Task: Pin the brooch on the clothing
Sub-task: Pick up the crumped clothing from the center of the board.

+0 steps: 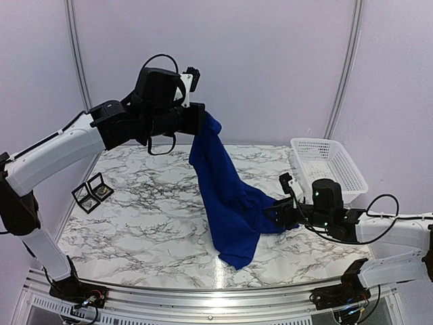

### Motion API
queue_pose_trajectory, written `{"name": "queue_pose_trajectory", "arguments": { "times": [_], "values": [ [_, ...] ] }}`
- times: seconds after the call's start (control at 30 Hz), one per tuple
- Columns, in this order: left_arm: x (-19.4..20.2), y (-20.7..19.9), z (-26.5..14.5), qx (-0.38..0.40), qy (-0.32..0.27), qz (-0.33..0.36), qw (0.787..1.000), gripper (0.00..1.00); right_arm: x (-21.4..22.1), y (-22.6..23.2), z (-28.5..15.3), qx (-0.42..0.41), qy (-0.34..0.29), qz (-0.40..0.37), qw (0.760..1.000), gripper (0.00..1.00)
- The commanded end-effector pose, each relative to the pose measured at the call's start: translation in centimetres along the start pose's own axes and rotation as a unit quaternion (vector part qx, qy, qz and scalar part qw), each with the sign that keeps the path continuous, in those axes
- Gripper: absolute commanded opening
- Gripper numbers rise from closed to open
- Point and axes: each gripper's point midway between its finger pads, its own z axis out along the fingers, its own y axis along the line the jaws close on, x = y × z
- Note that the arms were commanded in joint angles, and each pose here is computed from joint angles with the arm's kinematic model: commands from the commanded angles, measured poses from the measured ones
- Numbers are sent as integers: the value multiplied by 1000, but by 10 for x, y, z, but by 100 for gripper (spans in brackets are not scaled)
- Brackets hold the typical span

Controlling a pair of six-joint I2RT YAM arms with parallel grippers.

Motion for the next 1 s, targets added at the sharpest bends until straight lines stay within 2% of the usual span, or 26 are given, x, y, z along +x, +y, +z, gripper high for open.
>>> {"name": "queue_pose_trajectory", "arguments": {
  "times": [0.0, 0.13, 0.23, 0.33, 0.5, 0.63, 0.77, 0.87, 0.9, 0.97],
  "values": [
    [-7, 12, -13, -14, -21, -38, 999, 0, -3, -16, -3, 51, -14, 69, 996, 59],
    [10, 19, -7, -25, -4, -40, 999, 0, 18, -29, -7, 97, 43, 115, 988, 55],
    [17, 23, -6, -30, 1, -43, 999, 0, 47, -37, -11, 135, 93, 189, 968, 48],
    [21, 27, -6, -34, 5, -43, 998, 0, 68, -39, -14, 175, 127, 209, 954, 48],
    [27, 29, -4, -31, 13, -45, 998, 0, 61, -42, -3, 220, 144, 187, 947, 56],
    [27, 30, -6, -31, 12, -45, 998, 0, 66, -48, 8, 241, 170, 188, 937, 75],
    [29, 33, -5, -30, 14, -46, 998, 0, 66, -57, 21, 269, 184, 178, 929, 77],
    [31, 36, -6, -30, 16, -47, 998, 0, 72, -62, 27, 282, 200, 173, 922, 69],
    [31, 36, -7, -30, 15, -47, 998, 0, 74, -61, 30, 280, 206, 172, 922, 60],
    [30, 40, -9, -34, 14, -48, 998, 0, 76, -60, 32, 277, 211, 174, 921, 31]
  ]
}}
